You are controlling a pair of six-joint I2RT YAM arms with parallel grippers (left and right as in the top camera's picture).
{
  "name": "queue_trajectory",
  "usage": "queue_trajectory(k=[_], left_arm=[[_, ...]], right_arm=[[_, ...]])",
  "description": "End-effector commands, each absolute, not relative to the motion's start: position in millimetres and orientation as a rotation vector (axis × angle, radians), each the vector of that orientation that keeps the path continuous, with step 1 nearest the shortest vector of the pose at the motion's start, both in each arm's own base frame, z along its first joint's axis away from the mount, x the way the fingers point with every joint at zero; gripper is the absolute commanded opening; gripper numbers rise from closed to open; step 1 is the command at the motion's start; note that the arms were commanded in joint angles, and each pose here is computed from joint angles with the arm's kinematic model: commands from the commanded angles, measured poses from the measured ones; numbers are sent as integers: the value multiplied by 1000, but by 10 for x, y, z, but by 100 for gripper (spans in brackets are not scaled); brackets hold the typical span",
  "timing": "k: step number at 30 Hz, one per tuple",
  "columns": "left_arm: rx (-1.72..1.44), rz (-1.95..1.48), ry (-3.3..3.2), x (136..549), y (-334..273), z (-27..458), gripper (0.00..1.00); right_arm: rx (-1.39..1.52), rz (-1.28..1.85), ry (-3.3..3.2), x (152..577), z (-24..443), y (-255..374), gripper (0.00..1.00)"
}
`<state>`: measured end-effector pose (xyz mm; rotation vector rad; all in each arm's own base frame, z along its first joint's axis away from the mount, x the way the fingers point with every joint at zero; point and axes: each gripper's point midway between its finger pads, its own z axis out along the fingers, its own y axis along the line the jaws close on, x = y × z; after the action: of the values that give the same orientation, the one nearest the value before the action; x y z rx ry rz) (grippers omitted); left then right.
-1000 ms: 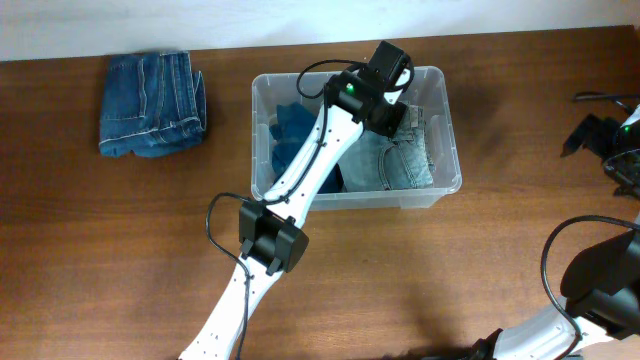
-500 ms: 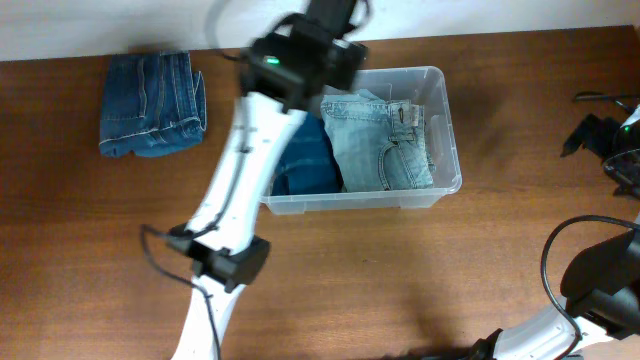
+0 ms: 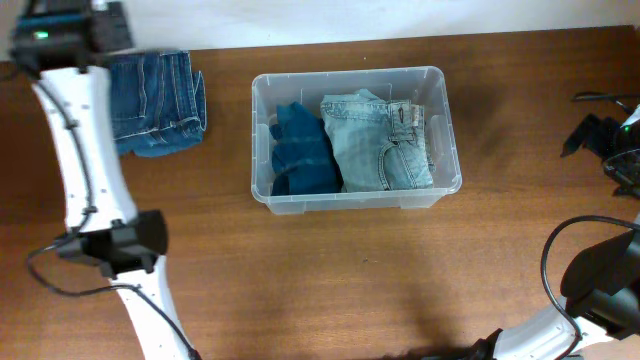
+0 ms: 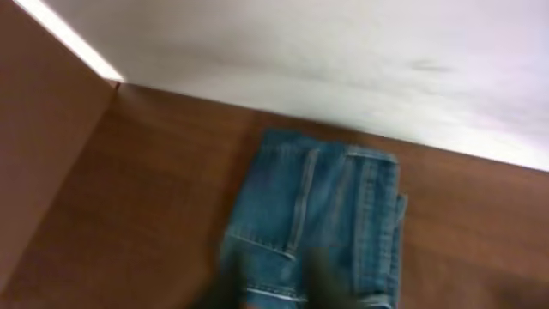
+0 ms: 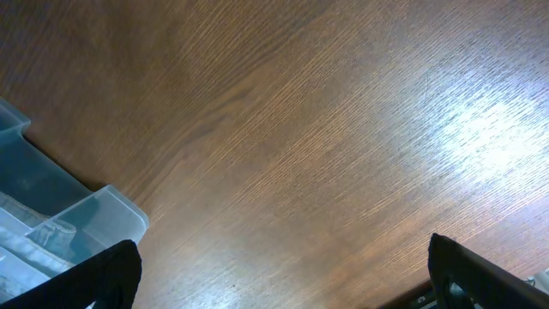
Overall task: Pack container
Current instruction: 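Release the jeans and move the left gripper to the dark jeans, then grasp the dark-wash jeans with the left gripper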
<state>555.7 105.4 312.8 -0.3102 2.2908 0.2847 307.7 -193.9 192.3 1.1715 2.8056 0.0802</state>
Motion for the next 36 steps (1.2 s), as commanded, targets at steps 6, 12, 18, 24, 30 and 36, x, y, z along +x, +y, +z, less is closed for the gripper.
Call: queue_trajectory(k=[6, 12, 18, 24, 30, 36], left_arm=[[-389, 174, 2314, 5999, 1563, 2100, 1], [-425, 211, 2437, 5868, 1634, 1174, 1], [-454, 276, 2505, 5675, 1684, 645, 2], [-447, 207, 2655, 5378, 1519, 310, 1], [-532, -36, 2734, 5237, 1170, 207, 1], [-505, -240, 2758, 5242, 732, 293, 1]], right_arm=[[1159, 70, 2805, 3073, 1935, -1947, 99], [1159, 70, 2805, 3073, 1935, -1947, 99], [1159, 70, 2805, 3073, 1935, -1947, 98], [1159, 70, 2805, 3073, 1935, -1947, 98], [1160, 70, 2805, 3073, 1935, -1947, 99], [1160, 70, 2805, 3073, 1935, -1947, 98]])
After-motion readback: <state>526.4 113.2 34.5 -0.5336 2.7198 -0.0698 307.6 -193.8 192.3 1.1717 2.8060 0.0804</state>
